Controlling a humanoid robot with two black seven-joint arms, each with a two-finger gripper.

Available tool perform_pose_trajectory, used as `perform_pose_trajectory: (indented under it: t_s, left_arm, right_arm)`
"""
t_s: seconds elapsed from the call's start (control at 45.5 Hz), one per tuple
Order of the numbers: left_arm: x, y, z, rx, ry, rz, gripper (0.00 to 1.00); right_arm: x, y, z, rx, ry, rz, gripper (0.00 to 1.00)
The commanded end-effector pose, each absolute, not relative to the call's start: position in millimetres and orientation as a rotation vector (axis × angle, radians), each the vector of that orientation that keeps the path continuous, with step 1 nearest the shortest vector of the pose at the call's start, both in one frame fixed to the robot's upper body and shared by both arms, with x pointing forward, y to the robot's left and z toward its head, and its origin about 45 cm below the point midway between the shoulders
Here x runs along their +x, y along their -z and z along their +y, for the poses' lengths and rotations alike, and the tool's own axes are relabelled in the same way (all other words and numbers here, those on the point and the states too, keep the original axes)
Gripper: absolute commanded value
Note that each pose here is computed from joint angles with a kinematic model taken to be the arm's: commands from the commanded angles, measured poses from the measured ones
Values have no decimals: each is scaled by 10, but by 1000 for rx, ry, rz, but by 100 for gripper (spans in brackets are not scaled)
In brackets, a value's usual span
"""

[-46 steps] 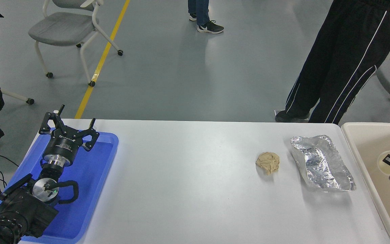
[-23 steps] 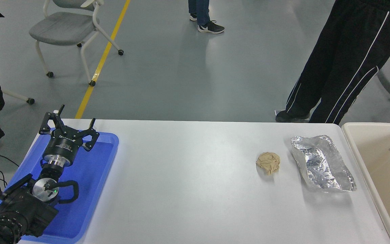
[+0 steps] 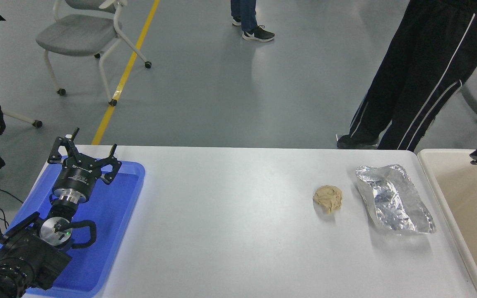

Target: Pick up paper cup place in dustbin

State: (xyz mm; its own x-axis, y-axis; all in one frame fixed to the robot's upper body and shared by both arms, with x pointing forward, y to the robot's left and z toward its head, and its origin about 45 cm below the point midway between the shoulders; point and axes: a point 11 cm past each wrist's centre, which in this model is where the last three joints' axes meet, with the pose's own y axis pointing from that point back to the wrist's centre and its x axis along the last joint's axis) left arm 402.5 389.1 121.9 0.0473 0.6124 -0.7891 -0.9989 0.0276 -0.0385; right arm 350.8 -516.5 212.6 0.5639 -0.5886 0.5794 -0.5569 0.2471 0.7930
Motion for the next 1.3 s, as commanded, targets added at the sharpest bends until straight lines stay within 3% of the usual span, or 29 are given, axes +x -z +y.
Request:
perform_pose_trajectory:
  t_s: [0.0,0.33,0.571,0.681,0.923,1.275]
  left_arm:
    - [4027,-1221,3885,-726,-1407,689,100]
    - [4027,-1221,3885,-726,-1407,689,100]
    - [4024,-1217,3892,-724,-1410,689,100]
    - [4024,-1217,3893,-724,-1410,689,100]
    - [4017,-1213,3902,-723,-1412,688,100]
    - [4017,-1213,3902,-723,-1412,688,100]
  right_arm:
    - [3399,-2426,-4682,1483,-193,-660,100]
    - [3299,-3370,-4025,1519,-295,-320,100]
    - [3317,-4043,-3596,1584,-66,-426,100]
    - [3263,-4200,-3359,1620,-16,-421,100]
    - [3077,-4489,-2978,1616,-109,-317,100]
    - [3067,-4425,-2840,1583,-121,-267,100]
